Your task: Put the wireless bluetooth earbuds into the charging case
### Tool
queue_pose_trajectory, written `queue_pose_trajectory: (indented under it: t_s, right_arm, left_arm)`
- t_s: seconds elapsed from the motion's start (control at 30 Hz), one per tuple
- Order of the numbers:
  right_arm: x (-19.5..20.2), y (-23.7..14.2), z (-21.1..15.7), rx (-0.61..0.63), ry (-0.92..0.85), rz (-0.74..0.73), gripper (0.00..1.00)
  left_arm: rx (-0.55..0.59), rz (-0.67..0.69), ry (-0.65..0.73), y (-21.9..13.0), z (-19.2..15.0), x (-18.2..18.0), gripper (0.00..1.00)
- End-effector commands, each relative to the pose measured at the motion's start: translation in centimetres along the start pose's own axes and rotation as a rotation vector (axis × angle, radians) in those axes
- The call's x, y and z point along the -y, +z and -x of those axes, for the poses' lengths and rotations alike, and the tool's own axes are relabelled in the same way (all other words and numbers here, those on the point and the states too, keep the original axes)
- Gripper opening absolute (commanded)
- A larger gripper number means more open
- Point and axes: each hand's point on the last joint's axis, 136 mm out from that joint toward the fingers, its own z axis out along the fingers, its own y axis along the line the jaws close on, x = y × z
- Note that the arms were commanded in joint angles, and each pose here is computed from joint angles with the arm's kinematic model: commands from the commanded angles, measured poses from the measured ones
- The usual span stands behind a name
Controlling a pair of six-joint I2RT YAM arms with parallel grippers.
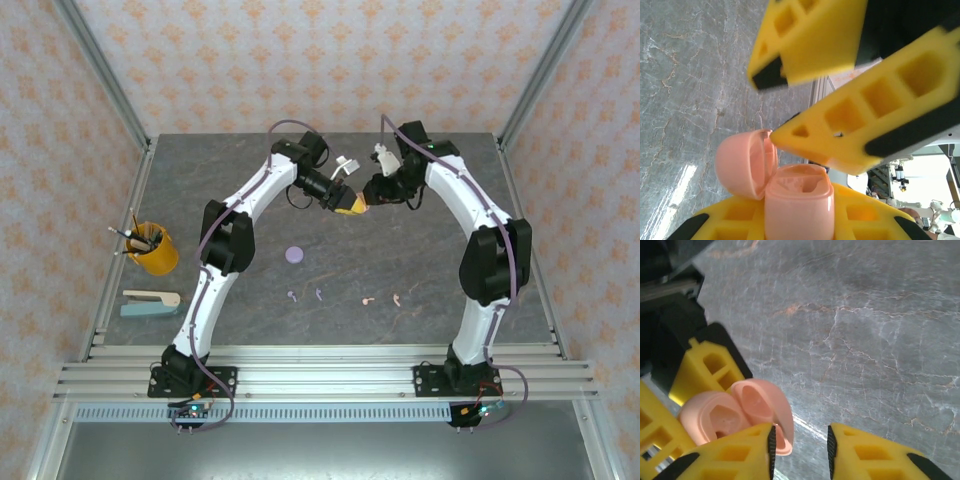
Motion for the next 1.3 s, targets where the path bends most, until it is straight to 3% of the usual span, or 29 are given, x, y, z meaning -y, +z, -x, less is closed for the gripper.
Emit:
queue_pose_trajectory:
  t_s: [0.0, 0.17, 0.33, 0.53, 0.73, 0.97, 1.27]
  right_arm:
    - [0.2, -4.6, 1.6, 0.142, 0.047, -0.045, 0.44]
    - [1.7, -8.1, 0.6, 0.197, 0.175, -0.147, 0.49]
    - [2.0, -9.3, -1.8, 0.221, 0.344, -0.193, 0.5]
    - [1.5, -8.0, -6.6, 0.191, 0.489, -0.177, 0.5]
    - [1.4, -6.0, -12.1, 0.08, 0.539, -0.273, 0.5]
    - [1.5, -3.4, -15.8, 0.044, 0.598, -0.292, 0.5]
    - [2.2, -2.0, -18.5, 0.021, 0.58, -0.406, 0.48]
  left_arm:
    - [0.014, 0.055, 0.049, -0.7, 0.7, 0.9, 0.0]
    - [0.067, 0.189, 0.083, -1.5, 2.0, 0.7, 0.0]
    - [0.199, 0.352, 0.133, -3.3, 4.9, 0.9, 0.0]
    - [0.346, 0.56, 0.158, -5.2, 7.6, 0.8, 0.0]
    - [0.421, 0.685, 0.158, -5.7, 9.2, 0.0, 0.0]
    - [0.526, 1.078, 0.343, -8.8, 9.8, 0.3, 0.0]
    - [0.799, 1.265, 0.183, -14.1, 7.3, 0.1, 0.0]
